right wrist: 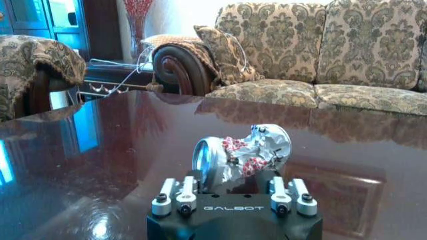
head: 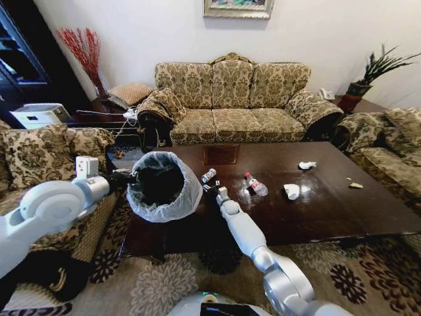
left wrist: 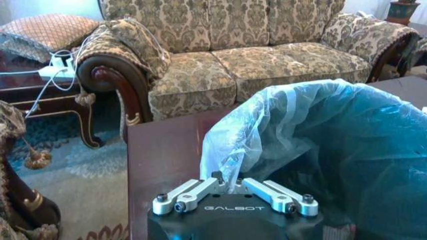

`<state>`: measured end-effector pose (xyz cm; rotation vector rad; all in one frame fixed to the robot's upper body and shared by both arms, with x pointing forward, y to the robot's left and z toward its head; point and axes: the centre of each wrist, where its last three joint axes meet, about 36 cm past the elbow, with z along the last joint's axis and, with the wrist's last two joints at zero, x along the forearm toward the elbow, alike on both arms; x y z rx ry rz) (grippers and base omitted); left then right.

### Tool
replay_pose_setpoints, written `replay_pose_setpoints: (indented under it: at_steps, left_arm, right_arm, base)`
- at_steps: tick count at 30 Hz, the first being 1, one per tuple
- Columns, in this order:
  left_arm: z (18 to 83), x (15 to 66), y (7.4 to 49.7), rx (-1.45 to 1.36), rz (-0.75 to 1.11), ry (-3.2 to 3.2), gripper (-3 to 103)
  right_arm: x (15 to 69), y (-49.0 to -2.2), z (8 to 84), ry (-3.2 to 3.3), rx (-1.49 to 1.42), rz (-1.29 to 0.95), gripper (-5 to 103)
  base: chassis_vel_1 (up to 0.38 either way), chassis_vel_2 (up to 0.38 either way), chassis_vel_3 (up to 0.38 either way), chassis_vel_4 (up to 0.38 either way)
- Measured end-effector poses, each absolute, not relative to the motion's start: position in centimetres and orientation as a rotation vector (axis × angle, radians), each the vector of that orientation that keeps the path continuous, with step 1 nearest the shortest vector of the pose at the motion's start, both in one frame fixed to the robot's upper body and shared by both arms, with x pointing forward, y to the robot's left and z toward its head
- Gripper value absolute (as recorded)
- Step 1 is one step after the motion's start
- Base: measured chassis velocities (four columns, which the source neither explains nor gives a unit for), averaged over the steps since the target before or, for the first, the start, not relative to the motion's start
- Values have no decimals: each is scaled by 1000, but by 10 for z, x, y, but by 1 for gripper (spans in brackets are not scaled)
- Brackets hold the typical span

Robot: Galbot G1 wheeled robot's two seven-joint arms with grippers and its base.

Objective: Move to the front of the table and place the trash on the table into the trash bin.

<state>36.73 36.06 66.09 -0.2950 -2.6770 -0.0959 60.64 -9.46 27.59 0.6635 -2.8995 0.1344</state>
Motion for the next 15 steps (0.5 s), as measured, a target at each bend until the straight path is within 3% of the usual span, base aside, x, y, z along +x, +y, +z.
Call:
replay_pose_setpoints:
  at_steps: [1, 3, 4, 6, 8, 10, 15]
  left_arm:
    - [661, 367, 361, -295, -96, -2677, 0]
    - [660, 368, 360, -298, -99, -2673, 0]
    - [660, 368, 360, -298, -99, -2673, 0]
    - [661, 369, 360, -302, -104, -2676, 0]
    - [661, 369, 360, -303, -102, -2678, 0]
    - [662, 370, 361, -299, -99, -2681, 0]
    - [662, 370, 361, -300, -94, -2680, 0]
  right_arm:
    - [606, -95, 276, -2899, 663, 134, 51]
    - [607, -95, 275, -2897, 668, 135, 35]
    - [607, -95, 275, -2897, 668, 135, 35]
    - [607, -97, 274, -2893, 676, 134, 24]
    - [608, -97, 273, -2893, 676, 133, 24]
    - [608, -97, 273, -2898, 680, 131, 14]
    - [604, -95, 274, -2905, 682, 115, 8]
  base:
    - [0, 0, 0, 0]
    - [0, 0, 0, 0]
    - [0, 0, 0, 0]
    - [0, 0, 0, 0]
    - [0, 0, 0, 0]
    - [0, 0, 0, 0]
    - [0, 0, 0, 0]
